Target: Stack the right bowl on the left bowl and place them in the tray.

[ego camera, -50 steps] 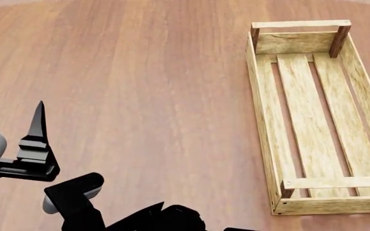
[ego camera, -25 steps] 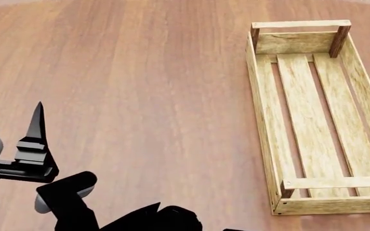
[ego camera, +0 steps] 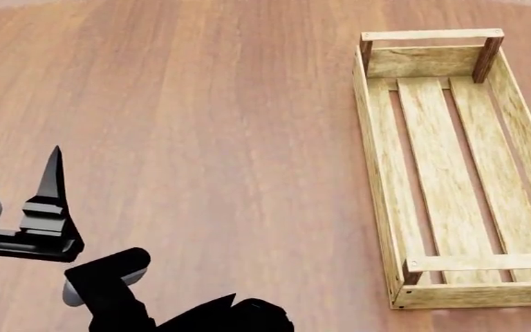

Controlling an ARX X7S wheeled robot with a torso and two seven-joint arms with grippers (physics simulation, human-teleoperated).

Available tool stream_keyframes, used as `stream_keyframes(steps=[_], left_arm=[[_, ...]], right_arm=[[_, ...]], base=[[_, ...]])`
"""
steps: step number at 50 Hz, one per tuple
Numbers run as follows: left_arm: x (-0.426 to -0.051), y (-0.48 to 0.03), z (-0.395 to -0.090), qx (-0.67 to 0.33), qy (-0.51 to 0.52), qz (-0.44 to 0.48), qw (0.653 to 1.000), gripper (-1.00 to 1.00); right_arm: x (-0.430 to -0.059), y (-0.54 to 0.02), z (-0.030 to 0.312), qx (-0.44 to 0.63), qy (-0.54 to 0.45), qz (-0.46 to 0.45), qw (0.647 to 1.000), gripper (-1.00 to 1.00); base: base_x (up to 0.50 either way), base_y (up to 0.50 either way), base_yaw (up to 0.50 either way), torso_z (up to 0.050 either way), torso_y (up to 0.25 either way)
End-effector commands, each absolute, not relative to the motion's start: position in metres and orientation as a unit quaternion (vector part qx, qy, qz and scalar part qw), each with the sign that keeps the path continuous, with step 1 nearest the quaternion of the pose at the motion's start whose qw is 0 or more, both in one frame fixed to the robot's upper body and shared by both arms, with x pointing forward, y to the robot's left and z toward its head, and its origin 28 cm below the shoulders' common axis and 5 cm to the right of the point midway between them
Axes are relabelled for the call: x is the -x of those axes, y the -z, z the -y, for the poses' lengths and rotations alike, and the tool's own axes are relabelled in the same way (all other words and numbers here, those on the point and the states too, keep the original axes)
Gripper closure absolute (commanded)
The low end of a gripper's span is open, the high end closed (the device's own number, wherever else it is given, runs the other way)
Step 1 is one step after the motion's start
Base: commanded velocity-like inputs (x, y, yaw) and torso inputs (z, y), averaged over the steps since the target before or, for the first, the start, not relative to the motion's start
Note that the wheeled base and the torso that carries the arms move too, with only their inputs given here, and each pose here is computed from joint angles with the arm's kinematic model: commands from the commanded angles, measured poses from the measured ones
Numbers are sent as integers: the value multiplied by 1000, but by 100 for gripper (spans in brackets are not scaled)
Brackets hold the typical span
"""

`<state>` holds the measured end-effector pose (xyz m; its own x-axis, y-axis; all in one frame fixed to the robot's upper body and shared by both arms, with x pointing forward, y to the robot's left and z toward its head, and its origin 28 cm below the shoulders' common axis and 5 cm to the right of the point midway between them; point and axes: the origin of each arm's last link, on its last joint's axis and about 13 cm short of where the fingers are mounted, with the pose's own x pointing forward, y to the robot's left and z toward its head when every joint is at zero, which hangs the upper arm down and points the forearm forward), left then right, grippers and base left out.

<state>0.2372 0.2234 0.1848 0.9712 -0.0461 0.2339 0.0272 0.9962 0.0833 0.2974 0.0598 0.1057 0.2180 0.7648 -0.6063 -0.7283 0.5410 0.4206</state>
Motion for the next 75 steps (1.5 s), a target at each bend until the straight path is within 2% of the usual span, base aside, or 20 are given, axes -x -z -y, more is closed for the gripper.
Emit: stream_keyframes(steps=[1, 15, 18, 19, 20, 43, 55, 68, 75], left_arm=[[-236, -184, -223, -33, 24, 123, 992, -100], [-237, -183, -222, -53, 16, 121, 991, -100], [-236, -183, -222, -32, 37, 118, 992, -100], [-235, -183, -222, -41, 31, 119, 992, -100], [-235, -183, -222, -41, 30, 120, 991, -100], [-235, -182, -223, -36, 27, 125, 991, -100], [-235, -183, -225, -31, 27, 126, 991, -100], [-234, -182, -223, -31, 26, 125, 991, -100], [-234, -181, -224, -31, 25, 124, 991, -100]], right_arm=[[-296, -103, -59, -18, -481, -411, 774, -100], [-297, -101, -57, -14, -485, -409, 773, -100], [-297, -101, -58, -12, -488, -406, 773, -100], [-298, -101, -58, -15, -479, -399, 782, -100], [-298, -101, -58, -13, -485, -400, 778, 100], [-299, -101, -58, -16, -481, -397, 781, 100], [-316, -112, -54, -45, -456, -369, 809, 100], [-321, -117, -52, -50, -449, -360, 816, 100], [-339, -130, -45, -78, -418, -337, 840, 100]], base=[[0, 0, 0, 0, 0], [0, 0, 0, 0, -214], [0, 0, 0, 0, -132], [0, 0, 0, 0, 0], [0, 0, 0, 0, 0], [0, 2, 2, 0, 0], [1, 2, 2, -1, -1], [0, 0, 0, 0, 87], [0, 0, 0, 0, 0]])
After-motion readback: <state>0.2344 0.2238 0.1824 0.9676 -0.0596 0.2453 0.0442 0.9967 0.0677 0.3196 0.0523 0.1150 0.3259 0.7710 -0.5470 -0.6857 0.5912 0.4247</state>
